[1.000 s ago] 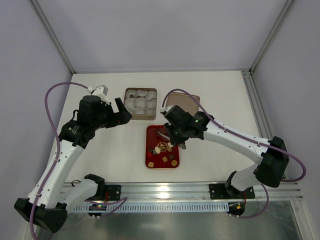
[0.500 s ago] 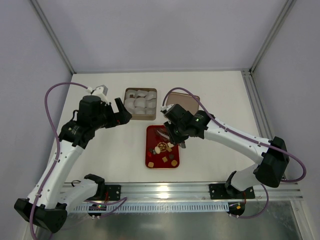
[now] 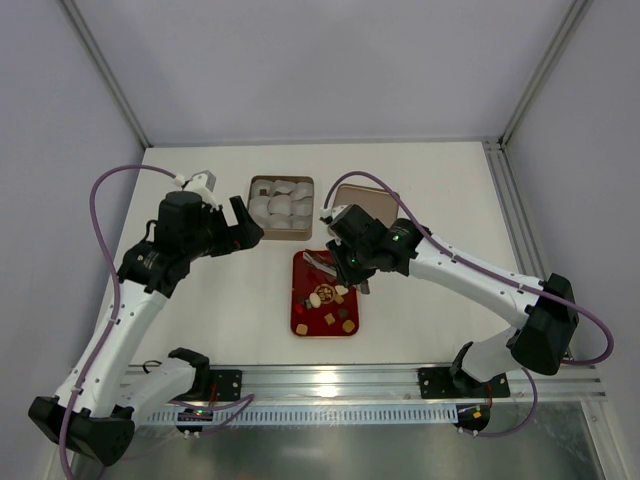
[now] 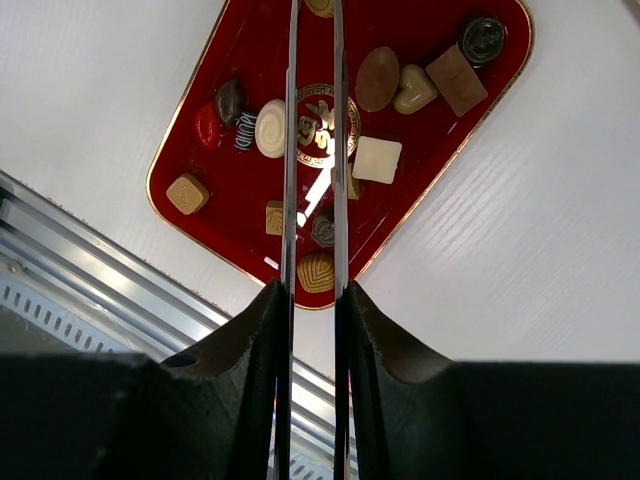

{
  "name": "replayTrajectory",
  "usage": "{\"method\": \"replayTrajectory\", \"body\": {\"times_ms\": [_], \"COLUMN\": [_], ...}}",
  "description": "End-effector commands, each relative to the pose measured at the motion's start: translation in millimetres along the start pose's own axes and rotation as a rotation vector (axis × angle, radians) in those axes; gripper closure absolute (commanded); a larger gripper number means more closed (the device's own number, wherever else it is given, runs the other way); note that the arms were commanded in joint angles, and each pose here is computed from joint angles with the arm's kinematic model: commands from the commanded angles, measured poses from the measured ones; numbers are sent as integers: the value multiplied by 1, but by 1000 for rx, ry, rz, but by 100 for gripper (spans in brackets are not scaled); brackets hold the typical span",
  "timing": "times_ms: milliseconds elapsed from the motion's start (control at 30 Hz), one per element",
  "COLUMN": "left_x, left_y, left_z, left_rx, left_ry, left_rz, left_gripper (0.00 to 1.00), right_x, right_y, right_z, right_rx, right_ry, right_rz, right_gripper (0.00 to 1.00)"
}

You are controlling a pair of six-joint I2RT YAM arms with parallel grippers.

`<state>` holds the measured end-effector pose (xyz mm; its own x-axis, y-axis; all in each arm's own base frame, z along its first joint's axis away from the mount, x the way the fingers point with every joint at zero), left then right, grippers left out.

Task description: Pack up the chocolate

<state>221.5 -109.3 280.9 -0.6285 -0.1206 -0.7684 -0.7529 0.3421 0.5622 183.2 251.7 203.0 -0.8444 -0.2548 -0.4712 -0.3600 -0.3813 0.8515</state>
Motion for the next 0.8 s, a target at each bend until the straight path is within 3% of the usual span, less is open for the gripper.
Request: {"method": "replayTrajectory", "body": {"times_ms": [0,433,767], "left_x": [-5,-4,-4], "left_y": [1,1,0], "left_z": [-1,-1,-1], "left_rx": [8,7,8], "left_ry": [-7,-7,-5], "left_rz": [-35,-29,-32], "left_gripper": [0,0,0], "right_x": [-14,-16,-53], "right_y": [12,11,13], "right_z": [8,9,20], "right_rx": [-42,-42,-71], "right_ry": [2,2,19], "right_rz": [-56,-56,-100], "right_gripper": [68,68,68]}}
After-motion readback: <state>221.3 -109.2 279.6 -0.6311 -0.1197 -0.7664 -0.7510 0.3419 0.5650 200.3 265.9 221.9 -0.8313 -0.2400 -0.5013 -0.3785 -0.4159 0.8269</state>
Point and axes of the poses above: each gripper's point midway between its finger pads, its own y axis back along the fingers, its own z axis along the line the jaws close on, x = y × z, the point moved 5 cm from there along y, back along the fingers, and after that the axes turned 10 degrees about -y, right-handed, at the moved point
